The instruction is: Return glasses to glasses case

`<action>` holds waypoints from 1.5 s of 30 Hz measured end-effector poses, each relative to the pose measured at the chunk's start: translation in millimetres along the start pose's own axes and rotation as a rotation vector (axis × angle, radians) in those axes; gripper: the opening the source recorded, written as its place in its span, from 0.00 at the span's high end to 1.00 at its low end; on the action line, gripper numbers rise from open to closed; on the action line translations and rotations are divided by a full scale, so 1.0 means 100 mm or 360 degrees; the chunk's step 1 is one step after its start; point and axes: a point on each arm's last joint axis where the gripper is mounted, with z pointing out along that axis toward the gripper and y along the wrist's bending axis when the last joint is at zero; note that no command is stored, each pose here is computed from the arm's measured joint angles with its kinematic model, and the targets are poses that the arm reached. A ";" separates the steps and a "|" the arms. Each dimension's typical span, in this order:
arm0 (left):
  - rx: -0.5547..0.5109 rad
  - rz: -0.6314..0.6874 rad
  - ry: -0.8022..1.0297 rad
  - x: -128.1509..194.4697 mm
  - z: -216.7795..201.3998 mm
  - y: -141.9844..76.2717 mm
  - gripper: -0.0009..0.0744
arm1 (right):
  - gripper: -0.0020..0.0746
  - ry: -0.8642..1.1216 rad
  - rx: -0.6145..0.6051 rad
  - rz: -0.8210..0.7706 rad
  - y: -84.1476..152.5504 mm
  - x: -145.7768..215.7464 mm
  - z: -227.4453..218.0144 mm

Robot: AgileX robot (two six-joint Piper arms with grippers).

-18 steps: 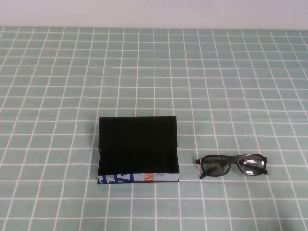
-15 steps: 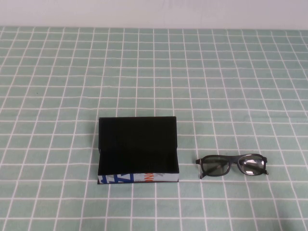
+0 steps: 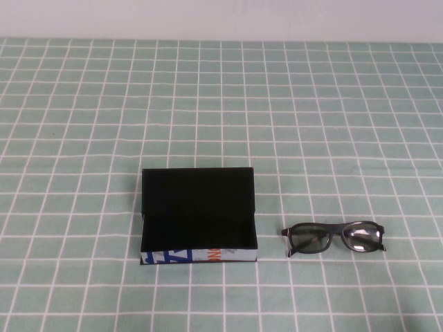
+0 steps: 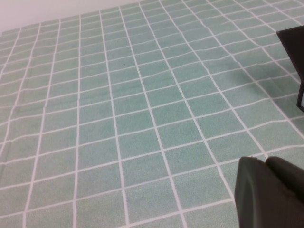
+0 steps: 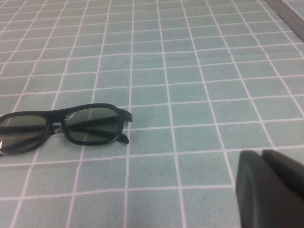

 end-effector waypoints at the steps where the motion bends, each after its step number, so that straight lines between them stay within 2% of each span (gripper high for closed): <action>1: -0.0001 0.0004 0.0000 0.00 0.00 0.00 0.99 | 0.99 0.0000 0.0000 0.0000 0.00 0.00 0.00; 11: -0.0011 0.0002 -0.0034 -0.02 0.00 0.01 0.99 | 0.99 -0.0025 -0.0002 -0.0001 0.00 -0.01 0.00; 17: -0.0024 -0.0006 -0.0149 -0.08 0.00 0.01 0.99 | 0.99 -0.0179 -0.0014 -0.0005 0.01 -0.10 0.00; 22: -0.0043 -0.0068 -0.0378 -0.21 -0.02 0.03 0.99 | 0.99 -0.0461 -0.0039 -0.0005 0.02 -0.25 -0.03; 28: -0.0040 -0.0214 -0.0722 -0.39 -0.09 0.05 0.99 | 0.99 -0.0981 -0.0085 -0.0008 0.05 -0.52 -0.16; 32: -0.0040 -0.0221 -0.0749 -0.41 -0.10 0.05 0.99 | 0.99 -0.1206 -0.0105 -0.0008 0.05 -0.62 -0.25; 38: -0.0042 -0.0218 -0.0789 -0.43 -0.11 0.05 0.99 | 0.99 -0.1343 -0.0117 -0.0009 0.06 -0.67 -0.30; 41: -0.0025 -0.0291 -0.0968 -0.51 -0.16 0.06 0.99 | 0.99 -0.1506 -0.0132 -0.0012 0.07 -0.73 -0.38; 45: 0.0080 -0.0521 -0.1377 -0.68 -0.32 0.08 0.99 | 0.99 -0.1838 -0.0165 -0.0016 0.08 -0.82 -0.54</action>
